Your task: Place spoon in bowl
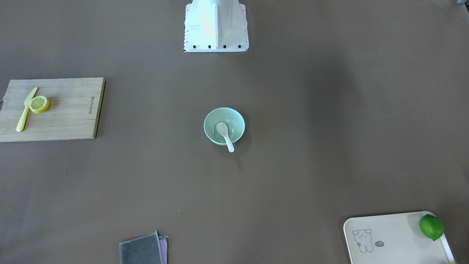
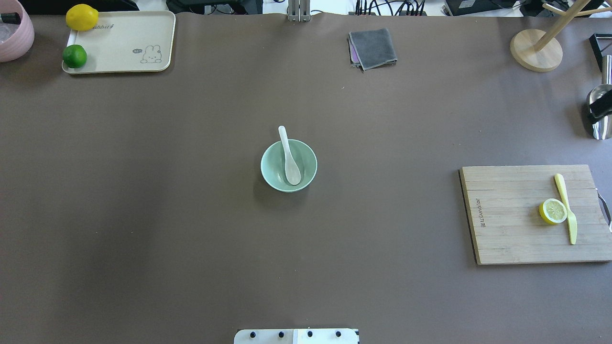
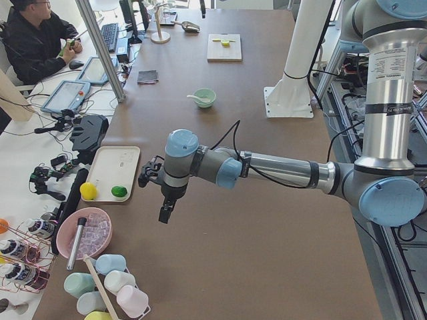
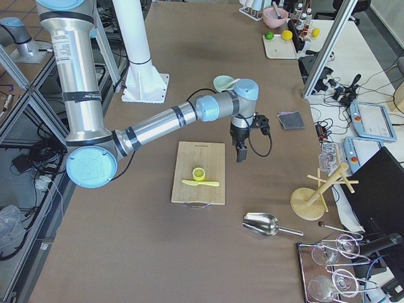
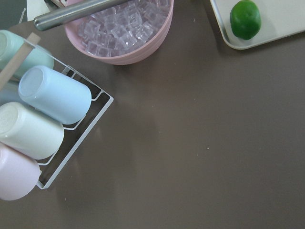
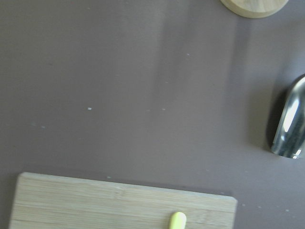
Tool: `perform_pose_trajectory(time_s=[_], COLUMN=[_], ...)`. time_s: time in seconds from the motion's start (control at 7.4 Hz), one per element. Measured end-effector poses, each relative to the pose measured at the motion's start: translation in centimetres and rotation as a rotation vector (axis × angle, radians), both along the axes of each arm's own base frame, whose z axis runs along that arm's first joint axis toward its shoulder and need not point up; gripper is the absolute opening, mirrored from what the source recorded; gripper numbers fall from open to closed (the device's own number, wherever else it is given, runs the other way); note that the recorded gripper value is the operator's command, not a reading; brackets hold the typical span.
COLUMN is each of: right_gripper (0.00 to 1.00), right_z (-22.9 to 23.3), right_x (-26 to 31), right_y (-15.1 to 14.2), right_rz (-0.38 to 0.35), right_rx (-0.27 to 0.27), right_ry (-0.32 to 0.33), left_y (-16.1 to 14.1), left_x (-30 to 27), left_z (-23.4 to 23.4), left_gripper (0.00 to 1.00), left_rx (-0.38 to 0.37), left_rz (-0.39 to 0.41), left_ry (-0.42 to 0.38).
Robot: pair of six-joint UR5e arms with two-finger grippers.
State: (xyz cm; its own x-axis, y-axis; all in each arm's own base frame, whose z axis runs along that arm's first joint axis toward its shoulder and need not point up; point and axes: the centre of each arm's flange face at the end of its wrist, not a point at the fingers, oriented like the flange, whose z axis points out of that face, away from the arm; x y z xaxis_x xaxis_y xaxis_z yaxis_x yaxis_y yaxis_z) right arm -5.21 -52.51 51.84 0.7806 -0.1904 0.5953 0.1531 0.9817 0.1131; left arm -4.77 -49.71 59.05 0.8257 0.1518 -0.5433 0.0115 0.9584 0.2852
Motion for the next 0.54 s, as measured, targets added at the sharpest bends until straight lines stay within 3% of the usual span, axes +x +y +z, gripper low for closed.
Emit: perform_pose_trajectory(time_s=[0.54], right_gripper=[1.00], right_z=[9.7], right_x=[8.3], right_y=[2.9], right_rz=[0.058], right_rx=[-0.126], right_ry=[-0.038], left_y=[2.8], left_x=[-0.8], left_z=[2.7], left_gripper=[0.98], left_rx=[-0.075], left_rz=[-0.009], left_ry=[0.083])
